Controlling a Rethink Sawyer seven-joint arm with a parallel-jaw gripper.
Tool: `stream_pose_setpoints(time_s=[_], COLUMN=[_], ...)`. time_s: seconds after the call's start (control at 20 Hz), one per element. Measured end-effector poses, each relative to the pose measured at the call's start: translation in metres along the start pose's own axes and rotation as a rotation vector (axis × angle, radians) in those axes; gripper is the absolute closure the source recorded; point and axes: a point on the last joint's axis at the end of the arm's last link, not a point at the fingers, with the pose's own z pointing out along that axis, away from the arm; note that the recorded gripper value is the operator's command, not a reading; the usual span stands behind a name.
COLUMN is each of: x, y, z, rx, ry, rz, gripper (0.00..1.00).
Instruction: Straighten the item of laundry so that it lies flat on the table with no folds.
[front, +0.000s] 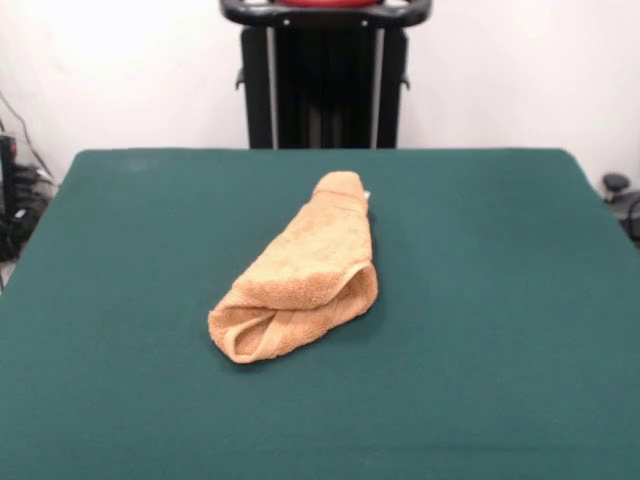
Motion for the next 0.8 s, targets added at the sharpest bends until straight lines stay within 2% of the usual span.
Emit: stream_pose_setpoints(time_s=[0.35, 0.55, 0.8], x=[-0.004, -0.008, -0.012], y=[-0.042, -0.070, -0.088], z=[0.002, 0.009, 0.024], rx=[0.016, 0.035, 0.054], ry=[-0.008, -0.049, -0.110], rz=[0.088, 0.143, 0.172], gripper=[0.00, 0.00, 0.00])
